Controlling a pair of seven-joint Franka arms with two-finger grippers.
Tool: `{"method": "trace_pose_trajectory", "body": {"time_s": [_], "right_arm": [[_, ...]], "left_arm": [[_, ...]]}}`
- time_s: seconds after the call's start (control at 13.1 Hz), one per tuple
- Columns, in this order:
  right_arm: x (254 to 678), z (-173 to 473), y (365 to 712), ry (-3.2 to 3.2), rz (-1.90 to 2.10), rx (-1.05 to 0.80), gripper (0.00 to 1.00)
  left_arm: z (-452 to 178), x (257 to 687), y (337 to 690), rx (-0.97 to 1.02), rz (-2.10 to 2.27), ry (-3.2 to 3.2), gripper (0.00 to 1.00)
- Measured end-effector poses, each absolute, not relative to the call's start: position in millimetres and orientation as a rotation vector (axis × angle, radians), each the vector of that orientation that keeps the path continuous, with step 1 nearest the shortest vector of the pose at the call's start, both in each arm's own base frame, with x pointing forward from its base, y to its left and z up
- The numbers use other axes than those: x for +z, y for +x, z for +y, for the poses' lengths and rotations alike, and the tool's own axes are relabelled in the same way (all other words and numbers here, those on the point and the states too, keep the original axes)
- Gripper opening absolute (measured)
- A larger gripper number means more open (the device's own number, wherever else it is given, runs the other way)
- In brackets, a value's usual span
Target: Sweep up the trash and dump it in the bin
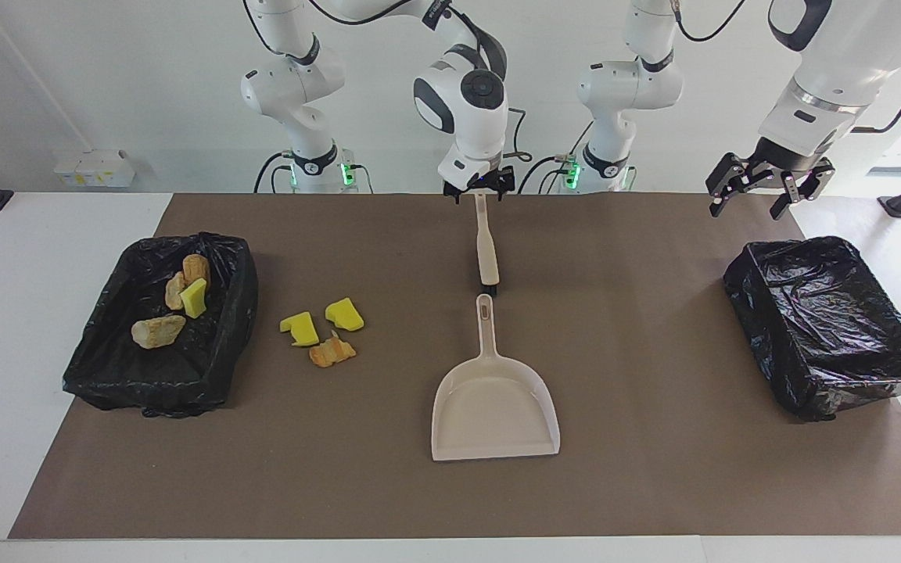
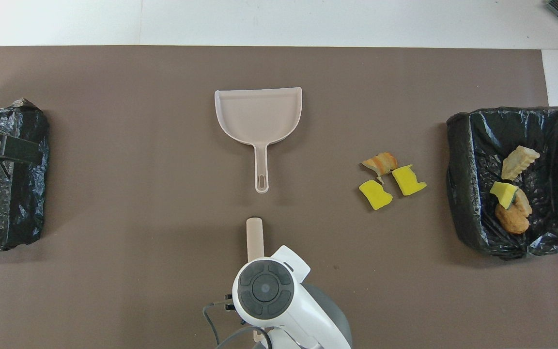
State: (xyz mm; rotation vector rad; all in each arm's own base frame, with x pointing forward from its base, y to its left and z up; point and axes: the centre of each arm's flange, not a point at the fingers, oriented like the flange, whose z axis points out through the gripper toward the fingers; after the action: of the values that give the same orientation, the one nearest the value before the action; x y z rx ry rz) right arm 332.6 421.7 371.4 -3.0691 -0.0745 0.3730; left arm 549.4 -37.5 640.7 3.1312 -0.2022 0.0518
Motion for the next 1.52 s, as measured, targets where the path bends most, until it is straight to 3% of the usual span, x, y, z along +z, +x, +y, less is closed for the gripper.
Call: {"method": "trace_pose_trajectory", "body": {"time_s": [0.3,0.76,1.14,1.52], "right_arm": [[335,422,312,-3.074,-0.098,0.352,1.0],[335,422,314,-3.071,-0.093,0.346,0.26],[352,420,330,-3.067,-0.063,0.357,0.26],[443,325,366,-3.106,0.111,0.45,0.26]], "left_arm": [[-37,641,549,0.052,-0.202,3.131,1.0],[-38,641,549,0.052,-0.202,3.131,1.0],[-50,641,548,0.049,-0.244,3.128,1.0],[-123,632,543,0.095,-0.438,3.093,1.0]]}}
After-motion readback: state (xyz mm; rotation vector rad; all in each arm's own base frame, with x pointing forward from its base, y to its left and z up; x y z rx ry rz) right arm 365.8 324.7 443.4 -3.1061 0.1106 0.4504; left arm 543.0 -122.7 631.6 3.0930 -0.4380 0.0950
